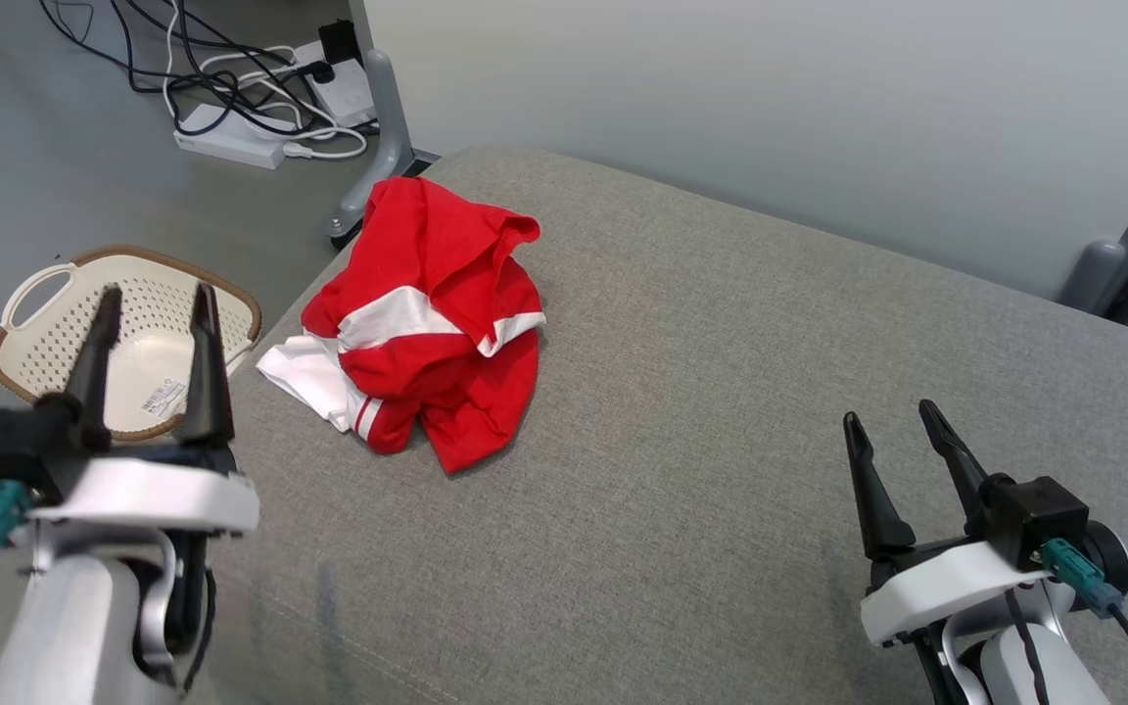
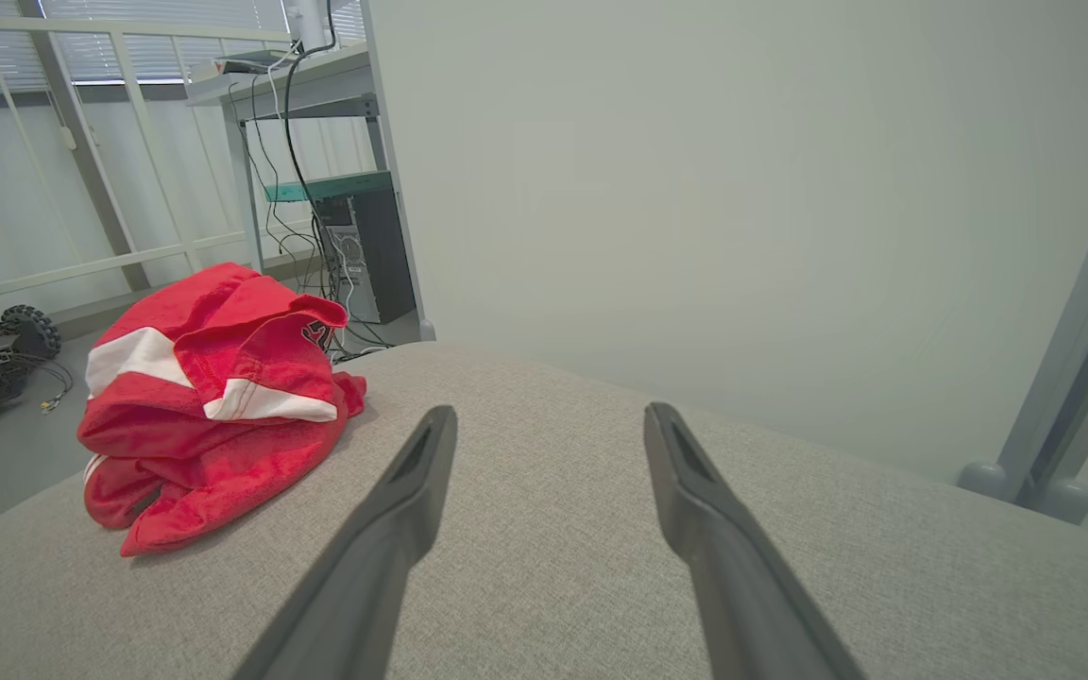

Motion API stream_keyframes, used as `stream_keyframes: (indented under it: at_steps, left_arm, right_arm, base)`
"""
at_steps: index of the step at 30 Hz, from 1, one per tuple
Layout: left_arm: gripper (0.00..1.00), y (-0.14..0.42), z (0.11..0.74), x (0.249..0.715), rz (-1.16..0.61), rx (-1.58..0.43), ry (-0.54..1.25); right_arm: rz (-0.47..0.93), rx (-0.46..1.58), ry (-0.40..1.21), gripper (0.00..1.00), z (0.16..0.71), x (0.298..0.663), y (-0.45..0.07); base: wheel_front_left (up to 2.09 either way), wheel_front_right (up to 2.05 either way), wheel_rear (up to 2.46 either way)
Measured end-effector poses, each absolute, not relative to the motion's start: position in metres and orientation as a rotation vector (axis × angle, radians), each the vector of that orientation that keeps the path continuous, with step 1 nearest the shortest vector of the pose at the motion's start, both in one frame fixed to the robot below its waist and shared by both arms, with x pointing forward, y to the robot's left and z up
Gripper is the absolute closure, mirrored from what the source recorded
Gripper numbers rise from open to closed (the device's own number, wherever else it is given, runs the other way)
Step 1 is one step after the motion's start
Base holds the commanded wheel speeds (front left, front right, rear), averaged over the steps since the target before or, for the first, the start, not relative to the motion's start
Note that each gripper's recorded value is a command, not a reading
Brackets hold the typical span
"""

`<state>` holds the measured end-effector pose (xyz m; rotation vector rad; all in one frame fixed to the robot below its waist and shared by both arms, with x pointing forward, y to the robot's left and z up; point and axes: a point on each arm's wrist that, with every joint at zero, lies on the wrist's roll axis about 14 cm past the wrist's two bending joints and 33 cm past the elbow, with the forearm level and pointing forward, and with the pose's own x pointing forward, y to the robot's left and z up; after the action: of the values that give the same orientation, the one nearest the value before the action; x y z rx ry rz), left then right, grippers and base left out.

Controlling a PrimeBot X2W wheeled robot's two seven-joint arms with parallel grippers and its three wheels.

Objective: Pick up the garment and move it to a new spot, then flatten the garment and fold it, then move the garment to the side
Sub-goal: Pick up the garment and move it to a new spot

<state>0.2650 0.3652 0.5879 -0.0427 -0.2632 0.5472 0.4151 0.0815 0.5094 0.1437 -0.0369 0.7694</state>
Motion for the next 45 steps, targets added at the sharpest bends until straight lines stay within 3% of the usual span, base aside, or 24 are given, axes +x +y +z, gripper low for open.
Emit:
stream_keyframes:
  at_steps: [7, 12, 21, 29, 35, 36, 37, 38, 45]
  left_arm:
    - [0.00, 0.364, 0.683, 0.300, 0.439, 0.074, -0.430]
    - [0.00, 0.360, 0.697, 0.349, 0.334, 0.051, -0.349]
    - [0.00, 0.366, 0.571, 0.419, 0.278, -0.090, 0.135]
    - [0.00, 0.357, 0.450, 0.424, 0.291, -0.210, 0.510]
    - [0.00, 0.351, 0.403, 0.422, 0.311, -0.255, 0.652]
    - [0.33, 0.350, 0.398, 0.422, 0.312, -0.258, 0.664]
    - [0.84, 0.349, 0.395, 0.424, 0.311, -0.255, 0.670]
    - [1.00, 0.349, 0.396, 0.429, 0.308, -0.244, 0.657]
    - [1.00, 0.377, 0.446, 0.447, 0.337, -0.160, 0.462]
  right_arm:
    - [0.772, 0.143, -0.048, 0.00, 0.512, 0.419, 0.082]
    - [0.763, 0.132, -0.055, 0.00, 0.513, 0.425, 0.076]
    - [0.720, 0.111, -0.028, 0.00, 0.500, 0.444, 0.056]
    - [0.673, 0.094, 0.024, 0.00, 0.475, 0.463, 0.035]
    - [0.634, 0.089, 0.064, 0.00, 0.457, 0.473, 0.019]
    - [0.629, 0.086, 0.067, 0.00, 0.455, 0.474, 0.016]
    - [0.624, 0.084, 0.069, 0.00, 0.453, 0.476, 0.014]
    - [0.614, 0.082, 0.072, 0.00, 0.451, 0.478, 0.011]
    - [0.594, 0.080, 0.056, 0.00, 0.459, 0.481, 0.006]
  base:
    - [0.00, 0.00, 0.00]
    - [0.00, 0.00, 0.00]
    - [0.00, 0.00, 0.00]
    - [0.00, 0.00, 0.00]
    - [0.00, 0.00, 0.00]
    - [0.00, 0.00, 0.00]
    - [0.00, 0.00, 0.00]
    - [0.00, 0.00, 0.00]
    - [0.00, 0.00, 0.00]
